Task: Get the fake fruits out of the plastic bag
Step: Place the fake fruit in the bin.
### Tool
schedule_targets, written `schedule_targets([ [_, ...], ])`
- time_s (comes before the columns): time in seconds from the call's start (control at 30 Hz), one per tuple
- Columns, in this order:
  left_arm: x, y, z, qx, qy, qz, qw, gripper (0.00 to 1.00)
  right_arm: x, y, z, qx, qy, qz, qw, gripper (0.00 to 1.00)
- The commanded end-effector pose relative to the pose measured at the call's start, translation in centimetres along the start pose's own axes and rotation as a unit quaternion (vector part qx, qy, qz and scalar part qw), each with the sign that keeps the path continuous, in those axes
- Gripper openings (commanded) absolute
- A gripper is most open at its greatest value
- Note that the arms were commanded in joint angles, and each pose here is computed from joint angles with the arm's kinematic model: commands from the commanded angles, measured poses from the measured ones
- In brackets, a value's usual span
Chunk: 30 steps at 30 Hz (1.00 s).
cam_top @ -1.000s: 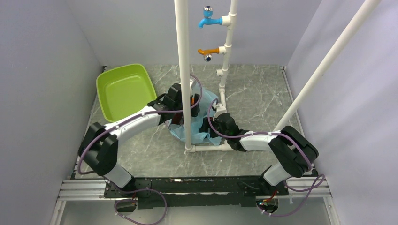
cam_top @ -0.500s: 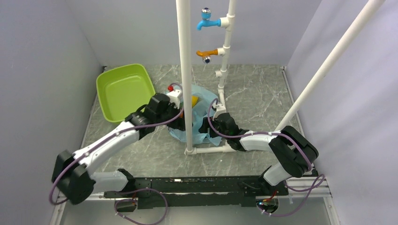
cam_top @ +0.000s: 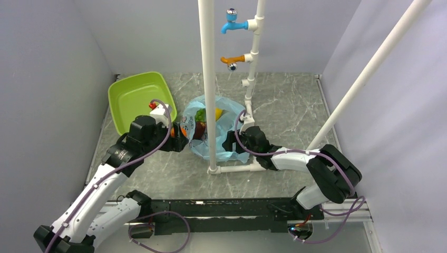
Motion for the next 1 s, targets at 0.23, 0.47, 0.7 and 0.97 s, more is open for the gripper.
schedule_targets([
  [0.23,-0.4,8.8,-3.6,0.073,-0.014,-0.144,0.987,0.26,1.6,3.2,-5.9,0.01,-0.05,-0.053,0.997,0.88],
  [0.47,-3.1,15.3,-6.5,0.161,-0.039,-0.14,0.976,0.3,3.9,4.5,-9.3,0.007,-0.072,-0.056,0.996,0.99],
  [0.7,-6.6,20.3,-7.9,0.205,-0.028,-0.15,0.967,0.34,4.6,4.5,-10.0,-0.005,-0.082,-0.048,0.995,0.99],
  [0.97,-10.3,24.9,-7.9,0.2,0.033,-0.188,0.961,0.44,6.8,4.0,-8.9,0.024,-0.132,-0.08,0.988,0.99],
])
Point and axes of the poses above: each gripper's point midway between its finger pads, its own x axis back along the fingers, its own y axis along the line the jaws close on, z = x × y, the point moved 6 cm from there along x, back along the fingers, and after that the axes turned 1 degree about x, right-handed, at the moved point
